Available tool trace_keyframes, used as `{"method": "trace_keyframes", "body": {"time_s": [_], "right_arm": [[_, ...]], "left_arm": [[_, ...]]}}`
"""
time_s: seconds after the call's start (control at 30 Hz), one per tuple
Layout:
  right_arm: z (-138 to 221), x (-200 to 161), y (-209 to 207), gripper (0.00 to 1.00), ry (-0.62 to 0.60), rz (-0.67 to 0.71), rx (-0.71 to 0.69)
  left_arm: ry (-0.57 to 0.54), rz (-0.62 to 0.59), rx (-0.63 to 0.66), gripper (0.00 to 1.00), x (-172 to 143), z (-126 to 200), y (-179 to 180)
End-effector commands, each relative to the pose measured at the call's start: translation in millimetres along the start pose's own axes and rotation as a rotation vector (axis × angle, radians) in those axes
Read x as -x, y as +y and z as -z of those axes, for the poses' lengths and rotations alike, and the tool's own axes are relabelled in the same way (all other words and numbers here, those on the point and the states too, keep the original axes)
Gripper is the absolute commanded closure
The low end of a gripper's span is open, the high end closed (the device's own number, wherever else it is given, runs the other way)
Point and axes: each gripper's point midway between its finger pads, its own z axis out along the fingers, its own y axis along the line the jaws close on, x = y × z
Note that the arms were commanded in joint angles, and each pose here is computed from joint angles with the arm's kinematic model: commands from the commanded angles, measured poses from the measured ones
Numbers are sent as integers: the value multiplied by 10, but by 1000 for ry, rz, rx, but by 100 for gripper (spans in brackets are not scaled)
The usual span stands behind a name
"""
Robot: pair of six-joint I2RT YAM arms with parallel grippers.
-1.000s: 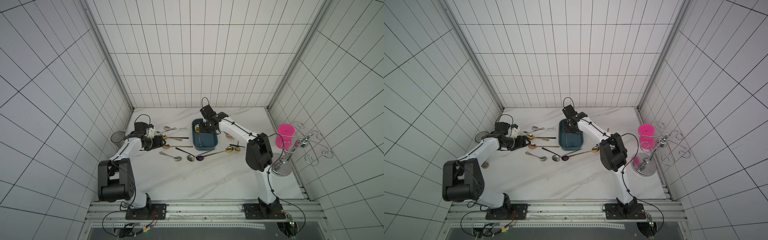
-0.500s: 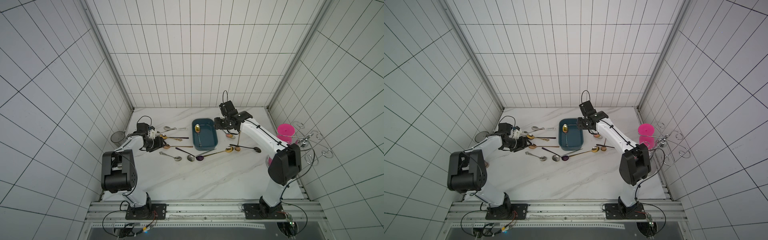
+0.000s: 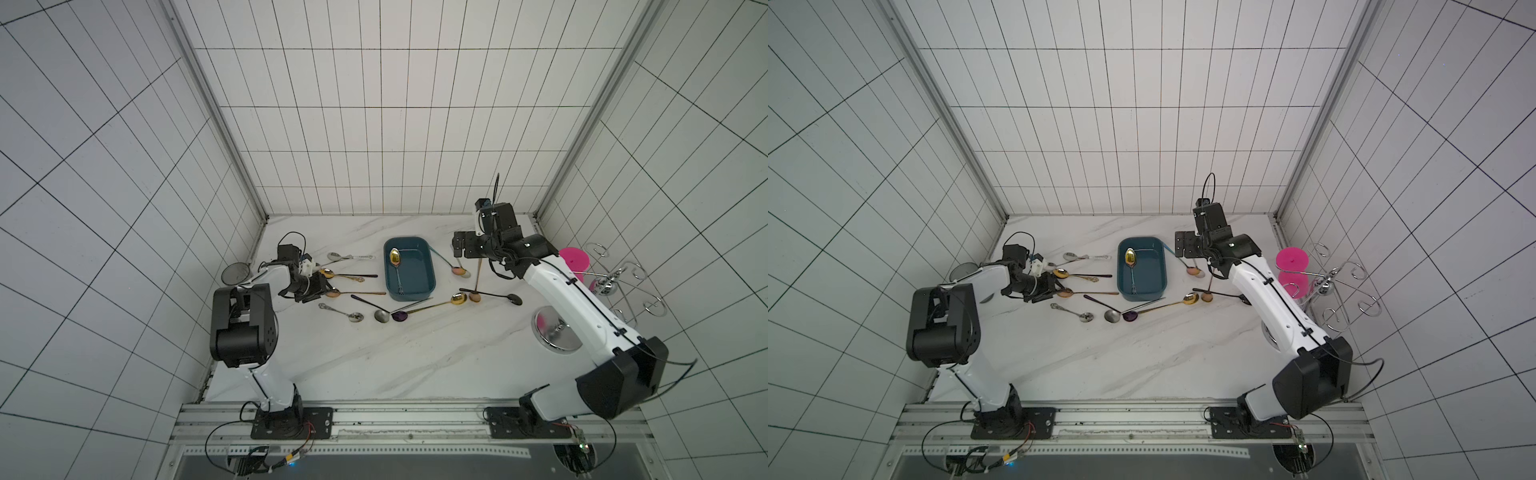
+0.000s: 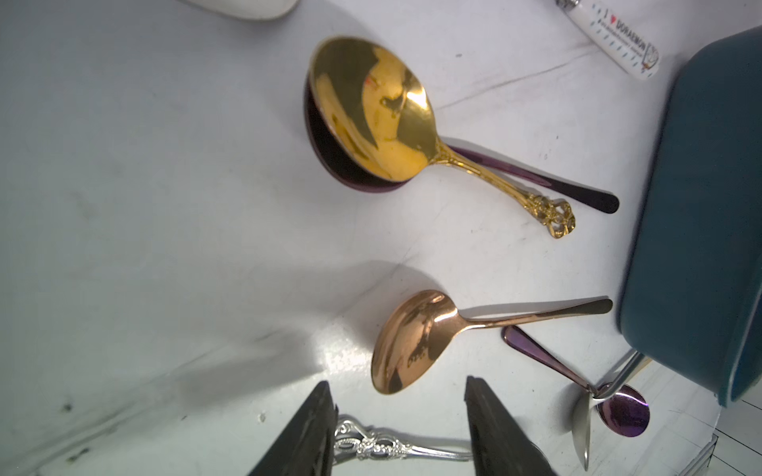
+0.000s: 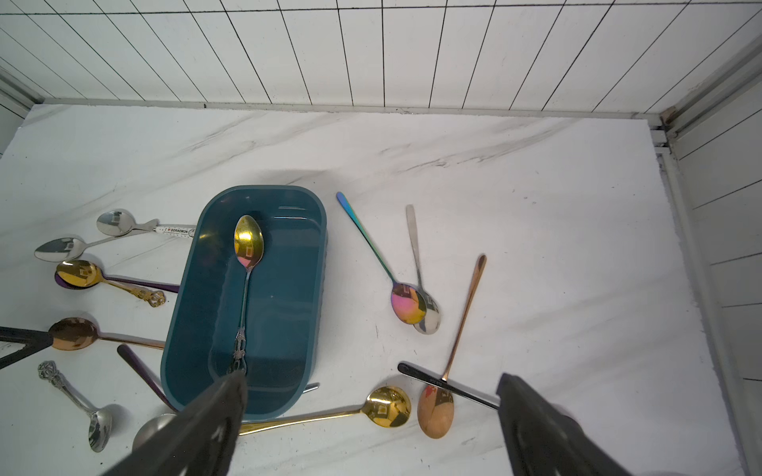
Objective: Put the spoon into the storage box
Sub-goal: Pick up the spoon from the center of the board.
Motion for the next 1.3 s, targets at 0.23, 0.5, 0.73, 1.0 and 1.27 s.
{"method": "trace_keyframes", "body": {"time_s": [0.23, 0.5, 0.73, 1.0, 1.27], "right_arm": [[253, 116, -175, 2, -92, 21, -43], [265, 80, -181, 1, -90, 19, -39], [226, 58, -176, 1, -77, 23, -37], [219, 20, -160, 1, -66, 20, -24], [190, -31, -76, 1, -43, 24, 24]], "left_arm": [[69, 14, 22, 51, 38, -131, 50], [107, 37, 18, 56, -14, -219, 88], [131, 49, 6, 65, -43, -266, 91], [141, 54, 0, 79, -41, -275, 85], [112, 47, -3, 97, 5, -193, 38]]}}
